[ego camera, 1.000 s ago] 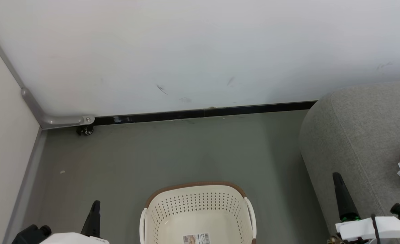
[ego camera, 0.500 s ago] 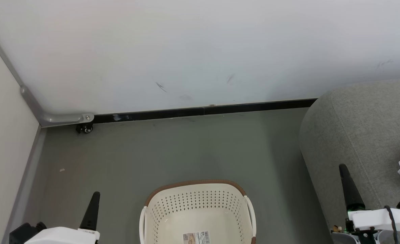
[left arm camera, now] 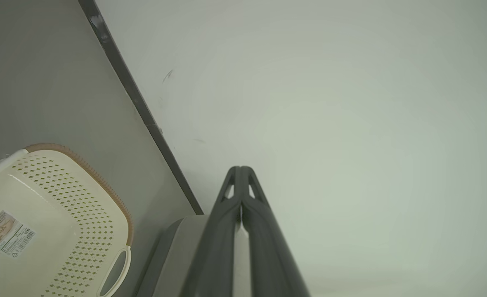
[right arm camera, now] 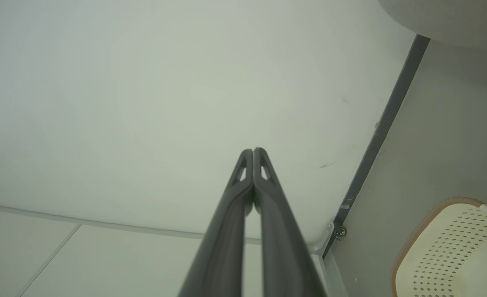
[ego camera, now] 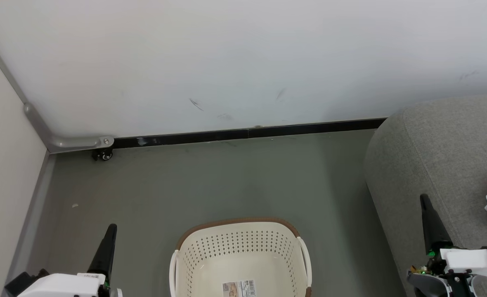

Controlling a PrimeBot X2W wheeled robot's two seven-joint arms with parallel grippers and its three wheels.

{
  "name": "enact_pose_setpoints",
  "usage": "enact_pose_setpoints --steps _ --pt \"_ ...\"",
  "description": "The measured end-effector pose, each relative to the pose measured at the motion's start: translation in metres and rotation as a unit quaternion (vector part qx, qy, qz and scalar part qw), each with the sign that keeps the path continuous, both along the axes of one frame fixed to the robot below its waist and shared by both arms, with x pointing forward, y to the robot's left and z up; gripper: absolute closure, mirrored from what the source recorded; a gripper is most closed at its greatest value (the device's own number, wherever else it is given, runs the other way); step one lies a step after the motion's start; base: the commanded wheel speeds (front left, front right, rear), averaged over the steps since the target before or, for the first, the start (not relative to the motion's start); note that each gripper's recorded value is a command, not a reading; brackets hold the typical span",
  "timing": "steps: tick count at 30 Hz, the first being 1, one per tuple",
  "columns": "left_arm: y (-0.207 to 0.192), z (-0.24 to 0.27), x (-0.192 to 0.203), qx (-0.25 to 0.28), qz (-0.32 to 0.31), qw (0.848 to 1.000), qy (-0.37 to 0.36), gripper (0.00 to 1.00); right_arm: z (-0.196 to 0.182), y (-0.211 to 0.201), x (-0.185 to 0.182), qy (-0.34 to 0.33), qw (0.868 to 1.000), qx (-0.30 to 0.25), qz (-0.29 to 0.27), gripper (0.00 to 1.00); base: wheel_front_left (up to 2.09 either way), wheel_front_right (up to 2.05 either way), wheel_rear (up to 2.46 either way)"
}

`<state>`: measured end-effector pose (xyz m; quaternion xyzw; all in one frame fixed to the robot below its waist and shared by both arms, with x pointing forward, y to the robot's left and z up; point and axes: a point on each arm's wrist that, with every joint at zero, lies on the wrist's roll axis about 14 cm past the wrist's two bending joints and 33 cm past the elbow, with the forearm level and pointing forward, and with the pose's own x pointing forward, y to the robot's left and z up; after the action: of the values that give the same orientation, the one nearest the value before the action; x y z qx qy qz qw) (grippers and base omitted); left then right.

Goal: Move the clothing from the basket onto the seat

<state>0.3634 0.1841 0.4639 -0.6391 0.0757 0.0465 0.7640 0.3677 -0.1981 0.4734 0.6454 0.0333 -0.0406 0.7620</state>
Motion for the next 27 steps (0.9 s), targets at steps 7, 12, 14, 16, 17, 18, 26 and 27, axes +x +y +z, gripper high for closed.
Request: enact_pose_setpoints --steps 7,12,14,16,17,18,26,27 --pt "0.002 0.008 0.006 -0.051 0.008 0.998 -0.02 1.0 0.006 -0.004 0.005 -0.011 0.999 0.05 -0.01 1.0 0.0 0.0 0.0" --pt "0.003 0.012 0.007 -0.088 0.013 0.995 -0.034 1.0 0.007 -0.007 0.006 -0.014 0.996 0.084 -0.015 1.0 0.0 0.0 0.0" --pt "0.004 0.013 0.008 -0.09 0.014 0.995 -0.034 1.0 0.008 -0.007 0.006 -0.015 0.996 0.086 -0.016 1.0 0.0 0.0 0.0" --pt "0.004 0.014 0.009 -0.09 0.014 0.995 -0.036 1.0 0.008 -0.008 0.006 -0.015 0.996 0.086 -0.016 1.0 0.0 0.0 0.0" --pt "0.004 0.014 0.009 -0.09 0.014 0.995 -0.036 1.0 0.008 -0.008 0.006 -0.015 0.996 0.086 -0.016 1.0 0.0 0.0 0.0" --pt "0.004 0.014 0.01 -0.09 0.014 0.995 -0.037 1.0 0.008 -0.008 0.006 -0.015 0.996 0.086 -0.016 1.0 0.0 0.0 0.0" --pt "0.004 0.013 0.009 -0.09 0.015 0.995 -0.035 1.0 0.007 -0.008 0.006 -0.014 0.996 0.086 -0.017 1.0 0.0 0.0 0.0" --pt "0.004 0.013 0.009 -0.09 0.015 0.995 -0.035 1.0 0.007 -0.008 0.006 -0.014 0.996 0.086 -0.016 1.0 0.0 0.0 0.0"
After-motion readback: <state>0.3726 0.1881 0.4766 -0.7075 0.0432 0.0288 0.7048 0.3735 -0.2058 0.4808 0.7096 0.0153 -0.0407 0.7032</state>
